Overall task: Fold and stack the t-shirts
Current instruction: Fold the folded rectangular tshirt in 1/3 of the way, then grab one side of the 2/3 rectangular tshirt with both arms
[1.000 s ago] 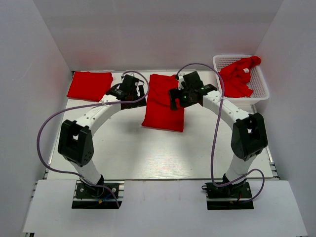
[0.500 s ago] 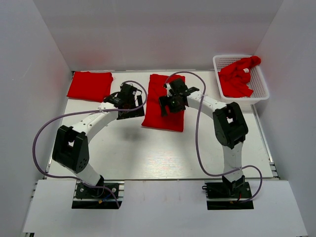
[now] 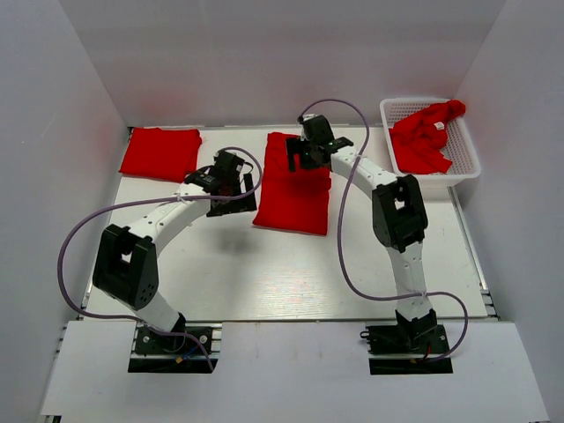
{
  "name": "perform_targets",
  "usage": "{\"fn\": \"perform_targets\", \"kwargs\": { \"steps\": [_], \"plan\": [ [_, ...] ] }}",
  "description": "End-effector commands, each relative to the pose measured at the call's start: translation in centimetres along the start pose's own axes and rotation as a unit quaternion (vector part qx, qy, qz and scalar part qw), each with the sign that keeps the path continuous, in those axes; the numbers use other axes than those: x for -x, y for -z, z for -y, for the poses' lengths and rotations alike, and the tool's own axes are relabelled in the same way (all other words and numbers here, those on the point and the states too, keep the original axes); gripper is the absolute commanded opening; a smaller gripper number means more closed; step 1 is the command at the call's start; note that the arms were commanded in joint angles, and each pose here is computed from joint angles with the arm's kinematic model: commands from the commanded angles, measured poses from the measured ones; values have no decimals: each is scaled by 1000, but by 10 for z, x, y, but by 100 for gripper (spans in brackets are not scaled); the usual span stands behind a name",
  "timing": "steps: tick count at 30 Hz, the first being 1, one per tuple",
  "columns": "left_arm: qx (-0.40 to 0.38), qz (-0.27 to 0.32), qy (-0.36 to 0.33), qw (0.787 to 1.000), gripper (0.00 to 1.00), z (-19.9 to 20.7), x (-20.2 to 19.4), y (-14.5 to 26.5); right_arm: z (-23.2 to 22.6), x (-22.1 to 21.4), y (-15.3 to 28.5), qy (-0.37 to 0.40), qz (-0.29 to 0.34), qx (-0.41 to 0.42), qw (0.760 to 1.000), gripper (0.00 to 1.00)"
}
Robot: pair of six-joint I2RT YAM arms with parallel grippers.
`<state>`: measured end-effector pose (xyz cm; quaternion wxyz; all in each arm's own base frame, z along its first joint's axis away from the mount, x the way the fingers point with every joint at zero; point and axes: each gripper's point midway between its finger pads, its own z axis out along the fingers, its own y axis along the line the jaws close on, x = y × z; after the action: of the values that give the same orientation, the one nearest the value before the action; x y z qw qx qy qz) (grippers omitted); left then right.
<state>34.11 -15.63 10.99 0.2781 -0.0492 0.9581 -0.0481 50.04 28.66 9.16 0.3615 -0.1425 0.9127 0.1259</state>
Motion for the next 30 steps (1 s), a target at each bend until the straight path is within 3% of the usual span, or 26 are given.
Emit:
{"fn": "perform_targets", "kwargs": {
  "steps": [1, 5, 7, 8, 9, 11, 12, 14, 17, 30],
  "plan": [
    [-9, 27, 2, 1000, 100, -3, 9, 25, 7, 27, 13, 3, 24, -13, 1000, 90],
    [-18, 35, -15, 999, 100, -1, 12, 26, 10, 33, 55, 3, 33, -22, 999, 90],
    [-39, 26, -35, 998, 100, 6, 9, 20, 16, 13, 75, -12, 12, -38, 999, 90],
    [-59, 35, -40, 997, 100, 15, 15, 23, 22, -21, 84, -18, -19, -46, 999, 90],
    [-63, 34, -46, 996, 100, 17, 16, 19, 25, -21, 104, -28, -7, -54, 998, 90],
    [-66, 33, -55, 996, 100, 23, 15, 9, 32, -72, 114, -59, -40, -57, 996, 90],
    [-65, 32, -60, 996, 100, 24, 16, 7, 31, -64, 137, -72, -14, -52, 996, 90],
    [-74, 18, -67, 995, 100, 30, 11, -9, 30, -108, 140, -99, -49, -51, 993, 90],
    [-81, 6, -68, 994, 100, 36, 8, -25, 25, -138, 140, -128, -74, -36, 988, 90],
    [-42, -39, -69, 996, 100, 33, -14, -77, 53, -155, 105, -167, -94, -151, 970, 90]
  ]
}}
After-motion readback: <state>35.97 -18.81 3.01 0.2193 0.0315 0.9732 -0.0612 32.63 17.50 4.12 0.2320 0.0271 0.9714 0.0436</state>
